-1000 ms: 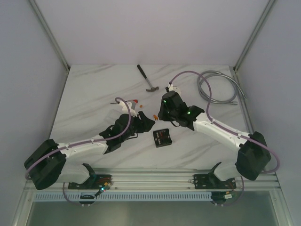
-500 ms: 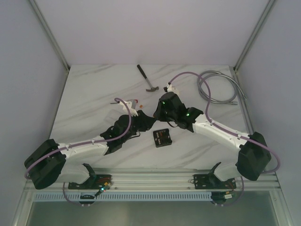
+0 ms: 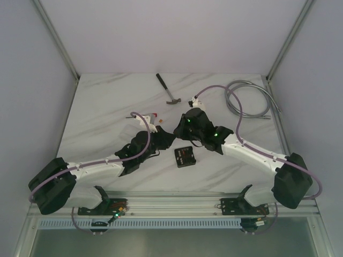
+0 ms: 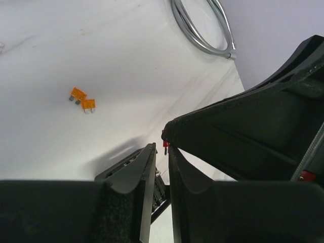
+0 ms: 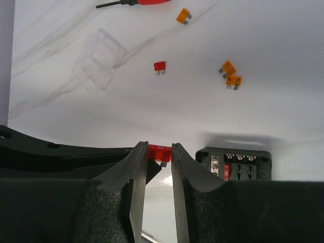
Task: Snap on the fuse box
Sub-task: Pick up the fuse from the center of the board.
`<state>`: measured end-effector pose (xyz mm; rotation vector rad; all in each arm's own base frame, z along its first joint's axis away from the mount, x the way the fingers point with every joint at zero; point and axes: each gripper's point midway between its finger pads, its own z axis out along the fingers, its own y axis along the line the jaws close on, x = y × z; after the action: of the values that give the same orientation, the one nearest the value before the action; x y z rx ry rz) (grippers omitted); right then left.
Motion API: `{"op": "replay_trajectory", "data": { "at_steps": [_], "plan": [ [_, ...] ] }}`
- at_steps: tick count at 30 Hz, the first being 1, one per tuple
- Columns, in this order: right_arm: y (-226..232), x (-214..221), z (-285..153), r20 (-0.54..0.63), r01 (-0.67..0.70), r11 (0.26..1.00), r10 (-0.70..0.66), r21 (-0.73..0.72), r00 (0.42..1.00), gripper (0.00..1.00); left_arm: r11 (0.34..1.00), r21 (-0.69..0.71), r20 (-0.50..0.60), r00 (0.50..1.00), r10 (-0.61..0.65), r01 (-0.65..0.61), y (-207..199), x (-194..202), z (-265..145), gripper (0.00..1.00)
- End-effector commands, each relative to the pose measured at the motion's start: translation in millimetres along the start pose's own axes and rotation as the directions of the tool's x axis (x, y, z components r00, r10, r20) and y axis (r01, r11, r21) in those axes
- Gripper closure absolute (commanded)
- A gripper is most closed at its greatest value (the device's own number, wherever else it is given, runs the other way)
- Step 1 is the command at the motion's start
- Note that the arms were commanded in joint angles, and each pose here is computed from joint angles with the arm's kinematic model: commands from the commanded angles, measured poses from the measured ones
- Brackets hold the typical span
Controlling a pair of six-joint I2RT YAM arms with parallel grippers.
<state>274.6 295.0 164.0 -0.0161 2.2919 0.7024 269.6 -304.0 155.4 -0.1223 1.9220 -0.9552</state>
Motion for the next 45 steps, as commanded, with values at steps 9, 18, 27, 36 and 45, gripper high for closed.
{"op": "replay_trajectory", "data": {
  "at_steps": [9,18,27,36,45],
  "plan": [
    [19,18,-6,-0.038,-0.031,0.995,0.027,-0.095,0.999,0.75,1.000,0.022,0.056,0.998,0.001,-0.002,-5,-11,-1,0.92],
    [24,6,-19,0.029,0.010,0.988,-0.006,-0.153,1.000,0.65,0.992,0.031,0.035,0.992,0.125,-0.126,-3,-10,-7,1.00],
    [28,-21,-60,0.168,0.268,0.892,-0.220,-0.363,0.961,0.57,0.933,0.191,-0.019,0.949,0.315,-0.306,-18,-12,-28,1.00],
    [42,-13,-102,0.280,0.512,0.647,-0.434,-0.565,0.856,0.52,0.795,0.482,-0.007,0.905,0.425,-0.370,-69,-14,-68,1.00],
    [52,-3,-124,0.348,0.587,0.483,-0.497,-0.650,0.795,0.54,0.697,0.616,0.026,0.893,0.449,-0.368,-98,-18,-96,1.00]
  ]
}}
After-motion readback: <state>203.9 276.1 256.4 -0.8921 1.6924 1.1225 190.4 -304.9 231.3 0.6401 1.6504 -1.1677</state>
